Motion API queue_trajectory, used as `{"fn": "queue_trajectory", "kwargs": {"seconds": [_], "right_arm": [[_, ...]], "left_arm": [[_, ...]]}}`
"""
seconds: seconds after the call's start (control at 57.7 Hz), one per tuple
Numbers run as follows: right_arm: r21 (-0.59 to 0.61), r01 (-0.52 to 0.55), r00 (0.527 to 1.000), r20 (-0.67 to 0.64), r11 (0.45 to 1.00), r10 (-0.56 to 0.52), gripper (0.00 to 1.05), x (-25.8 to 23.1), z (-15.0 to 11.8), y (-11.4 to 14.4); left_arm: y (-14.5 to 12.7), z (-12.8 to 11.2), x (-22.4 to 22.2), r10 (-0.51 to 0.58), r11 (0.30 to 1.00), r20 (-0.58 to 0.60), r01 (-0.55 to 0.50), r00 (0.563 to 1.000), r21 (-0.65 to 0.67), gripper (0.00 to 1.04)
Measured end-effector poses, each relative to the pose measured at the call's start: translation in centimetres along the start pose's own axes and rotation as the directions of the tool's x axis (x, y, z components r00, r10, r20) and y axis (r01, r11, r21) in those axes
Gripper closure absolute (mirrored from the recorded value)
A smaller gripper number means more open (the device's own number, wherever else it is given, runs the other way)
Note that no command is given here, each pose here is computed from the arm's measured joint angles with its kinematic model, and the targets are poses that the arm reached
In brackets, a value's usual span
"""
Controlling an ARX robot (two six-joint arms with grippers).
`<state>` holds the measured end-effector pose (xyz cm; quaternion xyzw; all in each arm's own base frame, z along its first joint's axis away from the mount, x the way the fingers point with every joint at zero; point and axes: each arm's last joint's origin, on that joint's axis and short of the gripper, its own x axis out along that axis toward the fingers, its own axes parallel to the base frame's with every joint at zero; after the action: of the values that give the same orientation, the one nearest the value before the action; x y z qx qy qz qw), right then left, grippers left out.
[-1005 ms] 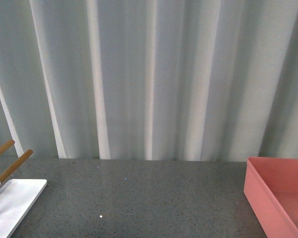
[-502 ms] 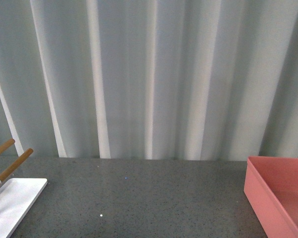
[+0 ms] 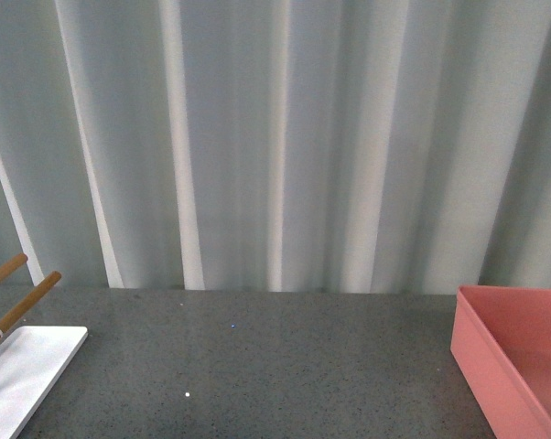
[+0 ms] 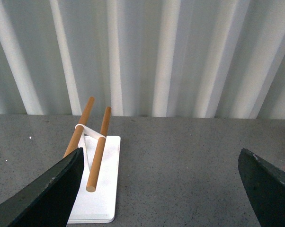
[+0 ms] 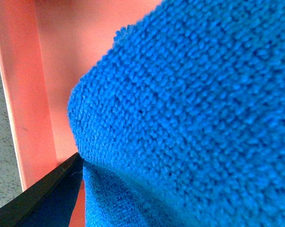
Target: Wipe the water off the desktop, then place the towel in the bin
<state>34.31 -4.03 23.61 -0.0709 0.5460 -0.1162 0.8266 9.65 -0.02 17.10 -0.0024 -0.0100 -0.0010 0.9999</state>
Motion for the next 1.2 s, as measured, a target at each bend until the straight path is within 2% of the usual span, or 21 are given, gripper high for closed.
{"fn": "queue_trajectory", "kwargs": {"seconds": [0.606,0.849,0.936,1.022,1.126,1.196], "right_arm": [[-0.028,-0.058,0.996,-0.072,0.998,0.056,0.07,2.2,-2.1,1.0],[-0.027,-0.049,0.997,-0.068,0.998,0.047,0.07,2.5,-2.0,0.6],[-0.044,-0.01,0.998,-0.068,0.999,0.007,0.07,2.4,-1.9,0.5],[-0.011,-0.046,0.998,-0.045,0.999,0.045,0.07,2.1,-1.1,0.1],[-0.04,0.023,0.999,-0.022,0.999,-0.023,0.07,1.5,-0.5,-0.3],[-0.042,-0.022,1.0,-0.018,0.999,0.021,0.07,1.2,-0.2,-0.5]], "left_arm": [[0.0,0.0,0.0,0.0,1.0,0.0,0.0,1.0,0.0,0.07],[0.0,0.0,0.0,0.0,1.0,0.0,0.0,1.0,0.0,0.07],[0.0,0.0,0.0,0.0,1.0,0.0,0.0,1.0,0.0,0.07],[0.0,0.0,0.0,0.0,1.0,0.0,0.0,1.0,0.0,0.07],[0.0,0.0,0.0,0.0,1.0,0.0,0.0,1.0,0.0,0.07],[0.0,0.0,0.0,0.0,1.0,0.0,0.0,1.0,0.0,0.07]]}}
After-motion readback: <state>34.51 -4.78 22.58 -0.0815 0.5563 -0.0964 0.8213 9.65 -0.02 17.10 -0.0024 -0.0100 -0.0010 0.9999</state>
